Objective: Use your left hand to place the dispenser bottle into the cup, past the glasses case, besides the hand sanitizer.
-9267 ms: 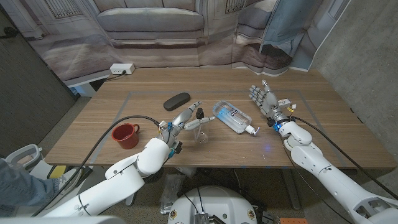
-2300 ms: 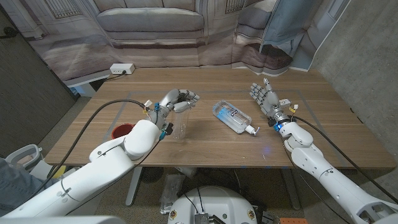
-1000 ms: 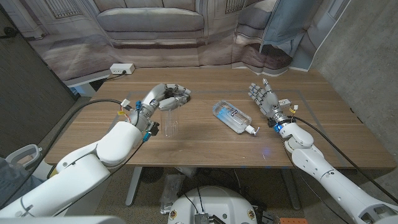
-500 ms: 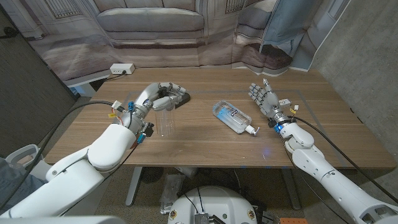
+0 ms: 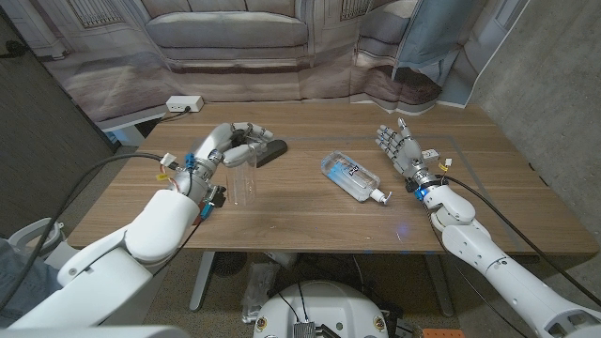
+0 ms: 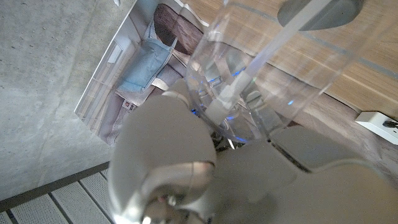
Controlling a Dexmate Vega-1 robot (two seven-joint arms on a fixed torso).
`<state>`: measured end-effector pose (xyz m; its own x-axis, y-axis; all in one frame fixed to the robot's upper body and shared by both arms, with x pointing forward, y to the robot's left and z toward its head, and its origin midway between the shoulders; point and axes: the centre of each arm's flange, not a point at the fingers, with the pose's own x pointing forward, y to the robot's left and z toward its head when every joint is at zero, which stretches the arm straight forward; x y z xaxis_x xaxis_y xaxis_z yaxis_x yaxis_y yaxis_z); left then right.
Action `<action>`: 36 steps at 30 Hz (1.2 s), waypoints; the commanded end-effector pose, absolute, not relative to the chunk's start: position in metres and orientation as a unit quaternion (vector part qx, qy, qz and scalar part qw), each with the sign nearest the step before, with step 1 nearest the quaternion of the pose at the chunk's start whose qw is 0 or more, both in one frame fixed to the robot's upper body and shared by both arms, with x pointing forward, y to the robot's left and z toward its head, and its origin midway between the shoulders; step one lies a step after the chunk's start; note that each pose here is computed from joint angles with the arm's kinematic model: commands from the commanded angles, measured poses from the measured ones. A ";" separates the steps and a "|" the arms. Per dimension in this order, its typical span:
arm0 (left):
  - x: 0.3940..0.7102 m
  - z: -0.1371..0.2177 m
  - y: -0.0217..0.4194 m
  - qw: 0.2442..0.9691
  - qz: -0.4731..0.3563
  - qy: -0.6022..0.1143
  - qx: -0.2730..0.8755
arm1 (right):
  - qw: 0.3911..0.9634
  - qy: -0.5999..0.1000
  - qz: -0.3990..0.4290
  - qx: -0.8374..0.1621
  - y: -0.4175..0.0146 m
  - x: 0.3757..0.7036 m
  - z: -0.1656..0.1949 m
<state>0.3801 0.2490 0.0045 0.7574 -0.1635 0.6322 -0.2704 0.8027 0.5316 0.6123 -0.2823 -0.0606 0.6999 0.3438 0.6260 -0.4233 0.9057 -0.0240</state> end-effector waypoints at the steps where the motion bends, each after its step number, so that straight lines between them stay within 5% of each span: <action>1: 0.362 0.001 0.264 0.877 0.068 -0.364 0.305 | 0.919 -0.326 0.212 0.059 -0.282 0.612 -0.060; 36: 0.347 -0.009 0.306 0.886 0.115 -0.361 0.268 | 0.920 -0.322 0.219 0.056 -0.275 0.619 -0.056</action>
